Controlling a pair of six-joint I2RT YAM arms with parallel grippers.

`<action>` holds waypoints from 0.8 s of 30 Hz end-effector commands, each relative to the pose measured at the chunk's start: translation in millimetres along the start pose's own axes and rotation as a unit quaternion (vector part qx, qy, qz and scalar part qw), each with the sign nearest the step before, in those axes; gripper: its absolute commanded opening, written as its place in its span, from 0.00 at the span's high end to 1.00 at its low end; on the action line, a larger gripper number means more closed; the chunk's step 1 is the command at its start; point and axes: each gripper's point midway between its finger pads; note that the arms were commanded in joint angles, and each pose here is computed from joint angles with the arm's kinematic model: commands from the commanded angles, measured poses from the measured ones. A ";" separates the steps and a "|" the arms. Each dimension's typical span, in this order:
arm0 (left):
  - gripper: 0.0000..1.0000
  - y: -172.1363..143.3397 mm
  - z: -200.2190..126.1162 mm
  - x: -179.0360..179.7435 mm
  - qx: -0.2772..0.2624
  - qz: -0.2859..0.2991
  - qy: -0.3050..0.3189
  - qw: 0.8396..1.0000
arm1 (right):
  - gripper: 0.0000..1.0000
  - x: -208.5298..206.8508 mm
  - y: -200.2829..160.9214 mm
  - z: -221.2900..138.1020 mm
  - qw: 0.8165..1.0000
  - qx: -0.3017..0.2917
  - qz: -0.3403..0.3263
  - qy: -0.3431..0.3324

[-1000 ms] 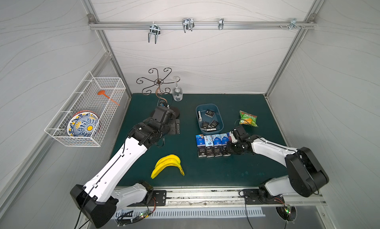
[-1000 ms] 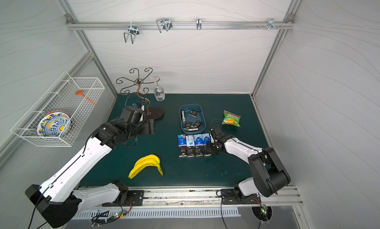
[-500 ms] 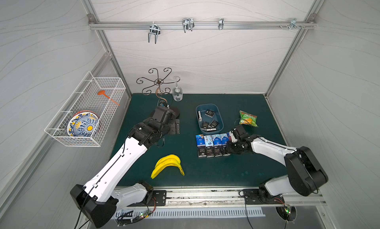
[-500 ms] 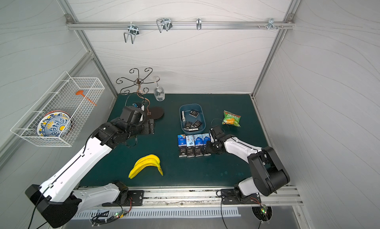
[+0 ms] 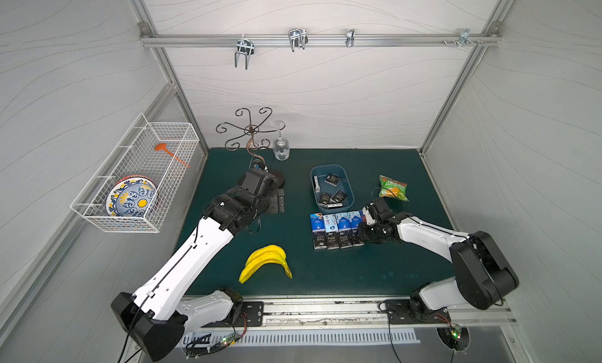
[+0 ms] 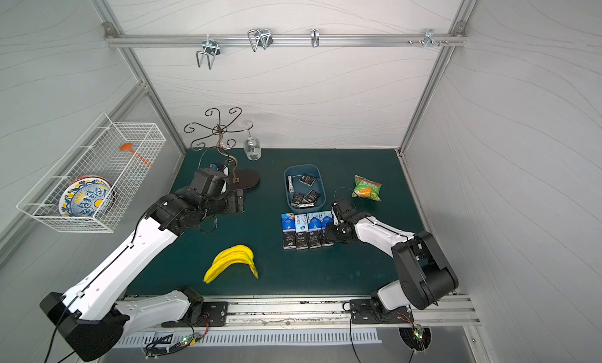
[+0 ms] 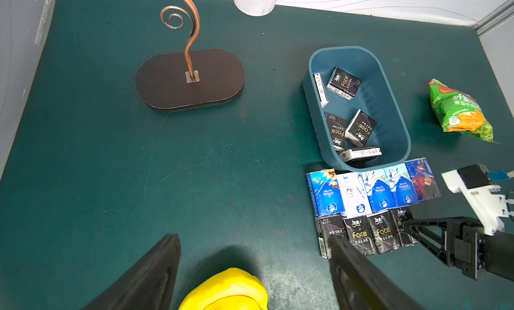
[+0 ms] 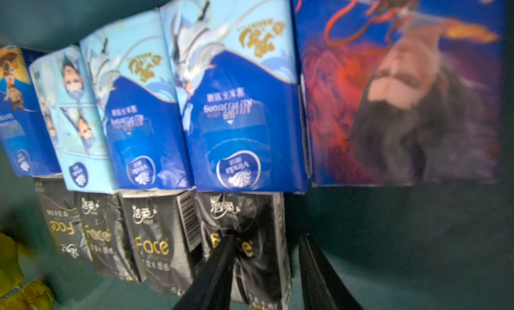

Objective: Take the pocket tissues out of the storage box
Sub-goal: Adjust the pocket tissues at the center of the board.

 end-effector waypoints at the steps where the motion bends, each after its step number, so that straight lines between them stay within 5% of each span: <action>1: 0.13 14.6 -8.4 -4.7 -0.023 -0.005 -0.008 1.000 | 0.56 3.4 3.8 -10.5 1.000 -0.007 0.003 0.005; 24: 0.13 17.4 -1.1 -2.6 -0.028 -0.014 0.008 0.999 | 0.49 -2.0 13.8 -44.0 0.999 -0.024 -0.013 -0.031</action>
Point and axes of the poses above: each gripper's point midway between its finger pads, its own z axis out along the fingers, its own x axis along the line the jaws close on, y = z × x, and after that the axes turned 13 degrees about -z, right-handed
